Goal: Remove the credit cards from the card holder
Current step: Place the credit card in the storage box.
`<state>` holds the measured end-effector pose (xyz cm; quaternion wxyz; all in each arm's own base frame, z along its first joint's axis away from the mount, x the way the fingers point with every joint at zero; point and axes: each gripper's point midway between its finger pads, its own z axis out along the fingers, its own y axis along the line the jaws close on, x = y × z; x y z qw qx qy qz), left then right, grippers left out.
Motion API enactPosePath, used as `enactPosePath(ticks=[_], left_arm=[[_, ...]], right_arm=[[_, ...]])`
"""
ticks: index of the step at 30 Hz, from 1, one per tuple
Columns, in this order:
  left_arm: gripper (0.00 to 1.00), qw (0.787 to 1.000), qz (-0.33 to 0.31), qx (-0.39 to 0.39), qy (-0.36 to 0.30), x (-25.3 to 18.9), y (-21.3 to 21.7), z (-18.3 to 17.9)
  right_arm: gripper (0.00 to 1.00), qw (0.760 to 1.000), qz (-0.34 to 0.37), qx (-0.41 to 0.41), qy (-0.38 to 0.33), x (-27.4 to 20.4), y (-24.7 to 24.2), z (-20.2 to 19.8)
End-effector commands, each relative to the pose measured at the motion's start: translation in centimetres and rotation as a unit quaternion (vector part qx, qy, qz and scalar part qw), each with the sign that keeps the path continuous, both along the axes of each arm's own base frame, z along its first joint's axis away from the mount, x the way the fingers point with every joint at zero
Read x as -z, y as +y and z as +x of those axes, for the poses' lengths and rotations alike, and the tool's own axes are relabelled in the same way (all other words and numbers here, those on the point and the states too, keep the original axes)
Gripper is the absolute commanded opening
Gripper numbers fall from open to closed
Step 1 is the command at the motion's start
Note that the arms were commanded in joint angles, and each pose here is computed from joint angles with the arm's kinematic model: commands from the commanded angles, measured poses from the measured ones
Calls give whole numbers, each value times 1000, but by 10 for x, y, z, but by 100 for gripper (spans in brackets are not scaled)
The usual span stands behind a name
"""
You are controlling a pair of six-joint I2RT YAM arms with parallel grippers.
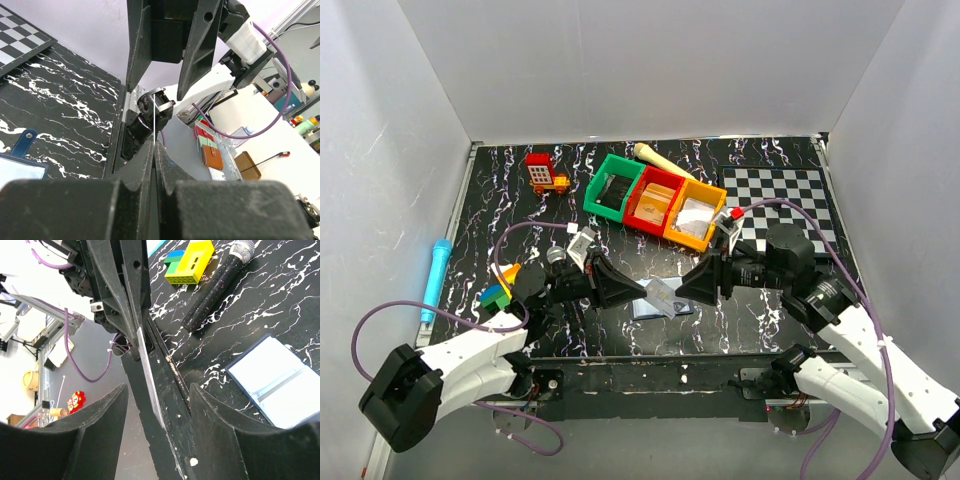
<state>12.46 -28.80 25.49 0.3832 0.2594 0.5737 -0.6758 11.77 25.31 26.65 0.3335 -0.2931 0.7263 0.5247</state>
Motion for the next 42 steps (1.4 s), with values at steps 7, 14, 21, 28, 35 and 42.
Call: enactPosePath(ticks=[7, 14, 21, 28, 35, 42], left_arm=[[0, 999, -37, 7, 23, -8, 1, -1], [0, 999, -30, 1, 20, -8, 2, -2], [0, 999, -29, -2, 23, -7, 3, -1], [0, 999, -20, -11, 30, -6, 1, 4], [45, 997, 14, -65, 33, -4, 4, 25], [53, 951, 86, -279, 103, 21, 54, 83]], right_arm=[[54, 999, 37, -21, 20, -15, 17, 7], [39, 998, 36, -38, 27, -12, 18, 2], [21, 997, 39, -56, 33, -11, 20, -3], [1, 996, 41, -75, 37, -13, 20, -9], [1, 998, 27, -55, 0, -25, 14, -3], [1, 985, -93, 130, -72, -24, -17, 68]])
